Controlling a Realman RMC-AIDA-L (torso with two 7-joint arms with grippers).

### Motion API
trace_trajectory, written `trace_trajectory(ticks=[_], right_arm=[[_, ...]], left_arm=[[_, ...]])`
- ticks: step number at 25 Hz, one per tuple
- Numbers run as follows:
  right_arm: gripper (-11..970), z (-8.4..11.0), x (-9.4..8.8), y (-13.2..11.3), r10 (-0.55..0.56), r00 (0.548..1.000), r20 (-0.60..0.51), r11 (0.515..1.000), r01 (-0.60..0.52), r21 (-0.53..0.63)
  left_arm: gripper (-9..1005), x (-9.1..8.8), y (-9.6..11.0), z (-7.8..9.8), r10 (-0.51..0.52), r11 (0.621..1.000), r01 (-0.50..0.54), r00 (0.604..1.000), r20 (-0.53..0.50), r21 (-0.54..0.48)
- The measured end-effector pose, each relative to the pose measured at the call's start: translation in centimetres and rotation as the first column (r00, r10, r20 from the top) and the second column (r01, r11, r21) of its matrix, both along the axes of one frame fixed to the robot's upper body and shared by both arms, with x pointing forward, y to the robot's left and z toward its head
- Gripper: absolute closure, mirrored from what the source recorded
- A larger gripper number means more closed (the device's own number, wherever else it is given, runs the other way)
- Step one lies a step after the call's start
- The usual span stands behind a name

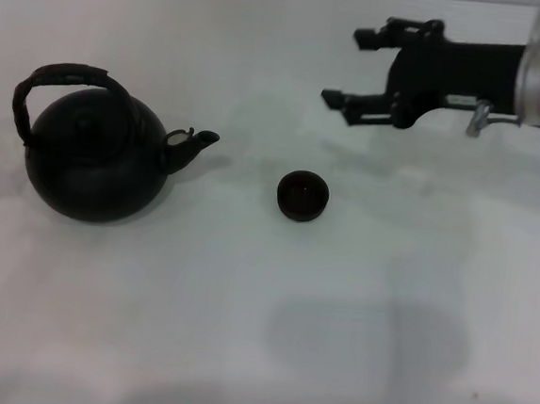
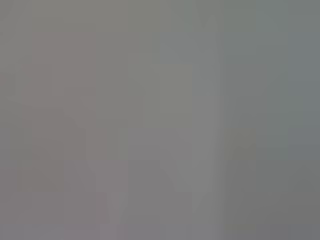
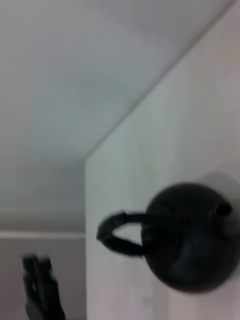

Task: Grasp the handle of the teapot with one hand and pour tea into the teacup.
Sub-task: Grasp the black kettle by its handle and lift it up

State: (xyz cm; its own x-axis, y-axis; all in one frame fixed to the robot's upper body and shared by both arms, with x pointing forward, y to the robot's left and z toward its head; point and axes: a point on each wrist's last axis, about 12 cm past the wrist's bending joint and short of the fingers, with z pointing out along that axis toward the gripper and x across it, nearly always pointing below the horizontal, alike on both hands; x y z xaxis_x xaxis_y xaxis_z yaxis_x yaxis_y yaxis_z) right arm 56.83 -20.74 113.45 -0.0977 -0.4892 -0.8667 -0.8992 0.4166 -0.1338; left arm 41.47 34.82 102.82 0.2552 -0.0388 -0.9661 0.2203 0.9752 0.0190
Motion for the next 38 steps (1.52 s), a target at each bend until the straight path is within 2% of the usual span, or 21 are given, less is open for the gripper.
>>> trace_trajectory(ticks=[5,10,17,25,33,38], right_arm=[[110,0.3,0.2,-2.0,-0.060,0.998,0.029,0.997,0.059,0.040],[111,-0.1,0.1,-2.7,-0.077,0.996,0.033,0.996,0.075,0.047],[112,-0.6,0.0,-2.9,-0.077,0.997,0.021,0.996,0.075,0.047],[114,-0.6,-0.2,-2.8,-0.064,0.998,0.014,0.996,0.063,0.060],[115,-0.7,-0.3,-2.7,-0.058,0.998,0.016,0.997,0.057,0.059],[115,-0.8,-0.3,-2.7,-0.055,0.998,0.016,0.997,0.054,0.062]], left_arm=[[197,-1.7,-0.2,-0.4,-0.033,0.999,0.033,0.999,-0.017,0.004],[197,-2.2,-0.5,-1.2,-0.061,0.998,0.059,0.995,-0.084,-0.023],[198,-1.6,-1.3,-2.0,-0.134,0.991,0.130,0.977,-0.163,-0.036],[198,-1.2,-1.2,-2.6,-0.137,0.989,0.121,0.963,-0.232,-0.080],[201,0.6,-1.7,-2.4,-0.186,0.980,0.160,0.948,-0.257,-0.119],[202,1.6,-1.9,-2.4,-0.225,0.973,0.201,0.932,-0.284,-0.109]])
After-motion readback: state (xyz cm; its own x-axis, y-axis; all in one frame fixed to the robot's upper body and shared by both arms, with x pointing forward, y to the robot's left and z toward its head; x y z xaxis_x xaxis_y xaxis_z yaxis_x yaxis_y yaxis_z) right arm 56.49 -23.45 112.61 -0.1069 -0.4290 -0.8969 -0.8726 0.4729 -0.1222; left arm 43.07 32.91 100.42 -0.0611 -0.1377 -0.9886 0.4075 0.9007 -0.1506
